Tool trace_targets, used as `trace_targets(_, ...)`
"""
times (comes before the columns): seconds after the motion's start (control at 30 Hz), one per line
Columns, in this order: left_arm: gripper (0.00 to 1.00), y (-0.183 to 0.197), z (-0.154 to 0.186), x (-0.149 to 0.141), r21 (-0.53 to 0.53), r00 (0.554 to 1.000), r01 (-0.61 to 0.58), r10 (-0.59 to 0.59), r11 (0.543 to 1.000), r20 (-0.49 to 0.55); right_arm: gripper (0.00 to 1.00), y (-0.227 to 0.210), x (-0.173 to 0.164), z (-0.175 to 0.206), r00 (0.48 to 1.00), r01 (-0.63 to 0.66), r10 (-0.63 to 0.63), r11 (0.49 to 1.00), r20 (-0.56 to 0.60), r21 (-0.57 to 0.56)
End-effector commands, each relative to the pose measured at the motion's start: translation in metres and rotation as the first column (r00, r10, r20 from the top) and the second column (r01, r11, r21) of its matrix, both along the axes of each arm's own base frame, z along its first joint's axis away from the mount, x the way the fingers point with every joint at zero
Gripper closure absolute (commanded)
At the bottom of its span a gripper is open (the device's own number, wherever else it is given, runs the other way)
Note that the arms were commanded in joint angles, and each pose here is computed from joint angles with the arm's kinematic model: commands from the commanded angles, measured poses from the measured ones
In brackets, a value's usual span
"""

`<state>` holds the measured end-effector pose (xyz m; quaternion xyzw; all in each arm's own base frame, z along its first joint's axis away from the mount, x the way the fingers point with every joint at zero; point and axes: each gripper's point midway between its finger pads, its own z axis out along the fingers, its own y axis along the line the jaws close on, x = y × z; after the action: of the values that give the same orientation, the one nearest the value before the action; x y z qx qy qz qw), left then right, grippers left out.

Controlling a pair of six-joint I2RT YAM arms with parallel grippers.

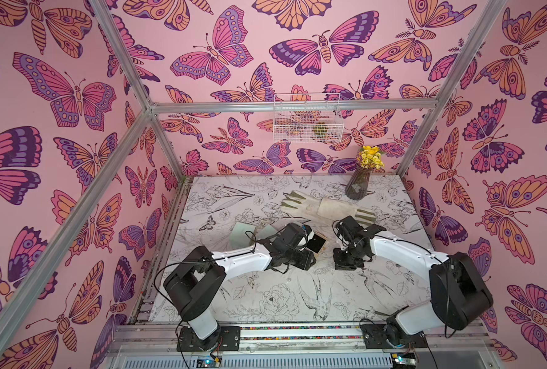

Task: Place the earrings into the drawer-style jewelry box
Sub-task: Pick up the earring from the center of the board.

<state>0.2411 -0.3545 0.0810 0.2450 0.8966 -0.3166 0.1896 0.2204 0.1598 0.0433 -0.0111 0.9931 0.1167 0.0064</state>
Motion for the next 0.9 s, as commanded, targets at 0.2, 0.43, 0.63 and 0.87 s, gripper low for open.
trace_targets(0.2, 0.54, 0.003, -0.004, -0.003, 0.001, 1.0, -0.013, 0.013, 1.0, 0.0, 0.8, 0.018, 0.004, -0.008, 0.982, -0.191, 0.191, 0.982, 0.004, 0.0)
trace_targets(0.43, 0.54, 0.003, -0.006, -0.003, 0.004, 1.0, -0.014, 0.014, 1.0, -0.004, 0.79, 0.019, 0.003, -0.012, 0.973, -0.229, 0.229, 0.973, 0.0, -0.023)
trace_targets(0.63, 0.54, 0.003, -0.008, -0.003, 0.007, 1.0, -0.013, 0.013, 1.0, -0.009, 0.79, 0.016, 0.003, -0.015, 0.974, -0.228, 0.228, 0.973, -0.013, -0.045)
trace_targets(0.87, 0.54, 0.002, -0.009, -0.004, 0.007, 1.0, -0.011, 0.011, 1.0, -0.012, 0.8, 0.017, 0.002, -0.019, 0.974, -0.226, 0.225, 0.973, -0.028, -0.037)
